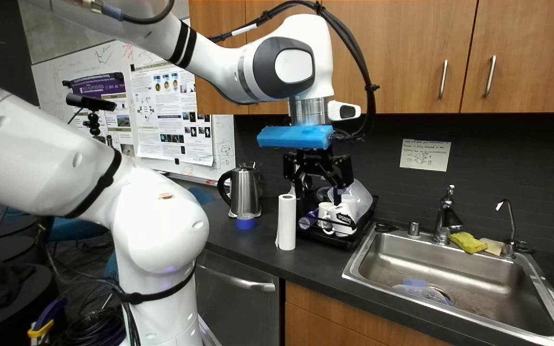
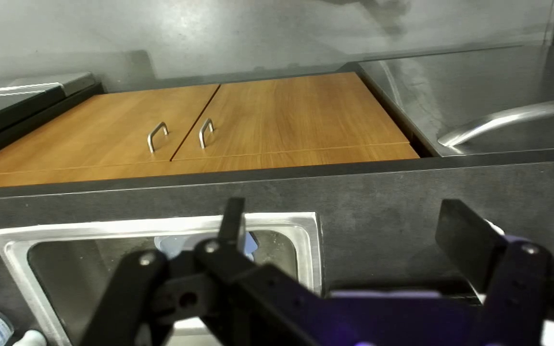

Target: Put the toilet paper closer to the edge in a lying position

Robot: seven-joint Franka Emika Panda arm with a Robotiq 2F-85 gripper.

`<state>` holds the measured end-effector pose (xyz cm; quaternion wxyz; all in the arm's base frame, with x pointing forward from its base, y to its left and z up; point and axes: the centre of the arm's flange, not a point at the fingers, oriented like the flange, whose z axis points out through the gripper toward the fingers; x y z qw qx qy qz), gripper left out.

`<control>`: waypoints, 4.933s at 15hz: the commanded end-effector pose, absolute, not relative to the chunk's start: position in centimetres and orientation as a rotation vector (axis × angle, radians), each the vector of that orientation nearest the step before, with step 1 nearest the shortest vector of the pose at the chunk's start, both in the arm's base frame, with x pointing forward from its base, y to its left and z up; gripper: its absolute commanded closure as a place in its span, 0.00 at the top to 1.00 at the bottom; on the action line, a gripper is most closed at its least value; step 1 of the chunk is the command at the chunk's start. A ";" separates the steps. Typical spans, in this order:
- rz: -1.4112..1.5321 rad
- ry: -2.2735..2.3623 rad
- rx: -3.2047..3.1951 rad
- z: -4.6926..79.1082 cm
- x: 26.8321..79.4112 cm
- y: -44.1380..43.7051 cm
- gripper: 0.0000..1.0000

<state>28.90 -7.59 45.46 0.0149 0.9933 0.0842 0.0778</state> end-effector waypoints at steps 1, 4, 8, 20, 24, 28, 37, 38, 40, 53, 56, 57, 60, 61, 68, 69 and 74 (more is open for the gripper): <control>0.242 0.262 3.091 45.5 28.9 -7.6 1.00; 0.242 0.262 3.091 45.5 28.9 -7.6 1.00; 0.242 0.262 3.091 45.5 28.9 -7.6 1.00; 0.370 0.369 2.998 49.1 31.0 -7.7 1.00; 0.369 0.509 2.981 48.8 31.9 -6.5 1.00; 0.411 0.607 2.948 50.0 33.5 -3.0 1.00; 0.373 0.790 2.876 52.8 37.3 10.1 1.00; 0.357 0.799 2.868 52.7 37.6 10.8 1.00; 0.318 0.806 2.863 52.4 38.1 11.9 1.00; 0.161 0.859 2.864 51.3 42.3 14.6 1.00; 0.126 0.893 2.849 50.9 43.4 16.5 1.00; 0.111 0.903 2.846 50.6 43.7 17.1 1.00; 0.058 0.920 2.841 49.8 44.8 19.2 1.00; 0.038 0.919 2.842 49.4 45.2 19.7 1.00; -0.052 0.863 2.842 46.7 48.1 23.2 1.00; -0.053 0.854 2.840 46.4 48.6 23.5 1.00; -0.044 0.831 2.831 45.3 50.6 24.4 1.00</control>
